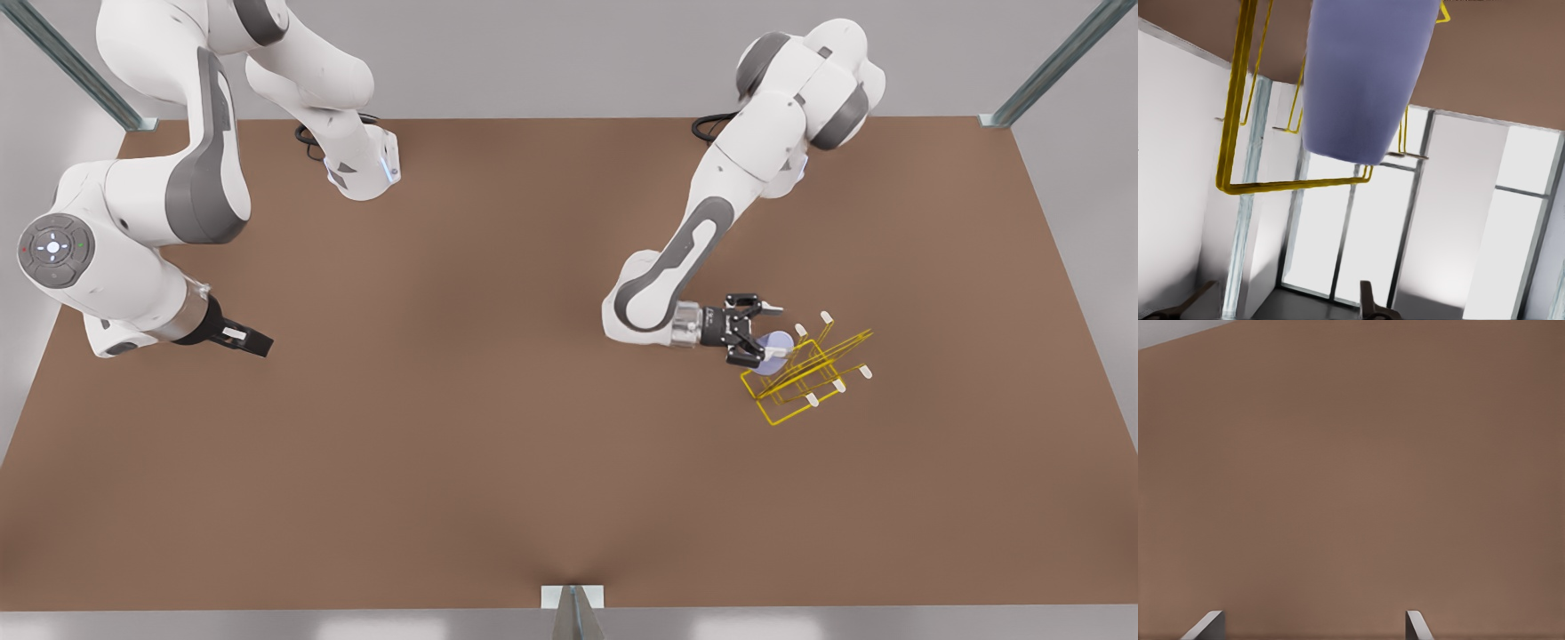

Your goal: Place the cup on the cup holder

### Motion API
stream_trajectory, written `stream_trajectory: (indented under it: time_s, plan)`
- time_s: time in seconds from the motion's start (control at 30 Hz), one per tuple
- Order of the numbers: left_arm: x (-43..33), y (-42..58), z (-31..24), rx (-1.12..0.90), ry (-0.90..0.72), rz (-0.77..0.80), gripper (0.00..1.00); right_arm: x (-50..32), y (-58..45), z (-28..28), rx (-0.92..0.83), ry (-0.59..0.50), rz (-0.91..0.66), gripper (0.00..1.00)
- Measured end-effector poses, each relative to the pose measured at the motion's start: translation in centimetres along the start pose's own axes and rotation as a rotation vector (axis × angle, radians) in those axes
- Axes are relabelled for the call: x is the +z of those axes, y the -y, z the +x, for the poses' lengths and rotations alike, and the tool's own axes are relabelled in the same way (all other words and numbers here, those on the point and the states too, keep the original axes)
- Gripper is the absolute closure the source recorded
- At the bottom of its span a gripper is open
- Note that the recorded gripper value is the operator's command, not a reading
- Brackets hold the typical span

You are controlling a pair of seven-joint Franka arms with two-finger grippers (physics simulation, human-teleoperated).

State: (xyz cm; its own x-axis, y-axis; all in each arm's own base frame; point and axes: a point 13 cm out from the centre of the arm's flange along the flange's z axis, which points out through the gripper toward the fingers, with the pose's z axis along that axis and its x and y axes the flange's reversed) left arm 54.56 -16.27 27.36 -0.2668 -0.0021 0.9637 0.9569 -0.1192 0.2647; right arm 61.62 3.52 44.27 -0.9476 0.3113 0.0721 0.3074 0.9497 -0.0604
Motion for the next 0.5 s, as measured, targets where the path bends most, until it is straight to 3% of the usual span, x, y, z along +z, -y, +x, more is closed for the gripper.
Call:
stream_trajectory:
  time_s: [0.07, 0.13, 0.2, 0.3, 0.37, 0.5]
  plan:
    - [-1.4, -7.6, 8.9, -0.269, 0.322, 0.271, 0.0, 0.0, 0.2, -0.1, 0.004, 0.001, 0.001, 0.0]
    - [4.6, -8.1, 8.4, -0.317, 0.614, 0.712, 0.0, -0.3, 0.6, -0.6, 0.013, 0.011, -0.001, 0.0]
    - [6.8, -8.7, 11.3, -0.398, 0.815, 0.97, 0.0, -0.8, 1.3, -1.1, 0.028, 0.025, -0.002, 0.0]
    - [8.1, -6.1, 23.4, -0.577, 0.95, 1.072, 0.0, -0.3, 0.6, -1.1, 0.016, 0.017, 0.001, 0.0]
    - [6.8, -3.3, 25.2, -0.61, 0.987, 1.095, 0.0, 3.4, 0.1, -2.1, 0.012, -0.038, 0.01, 0.0]
    - [5.0, -3.3, 25.6, -0.68, 1.049, 1.131, 0.0, 4.7, -0.3, -2.8, 0.009, -0.048, 0.01, 0.0]
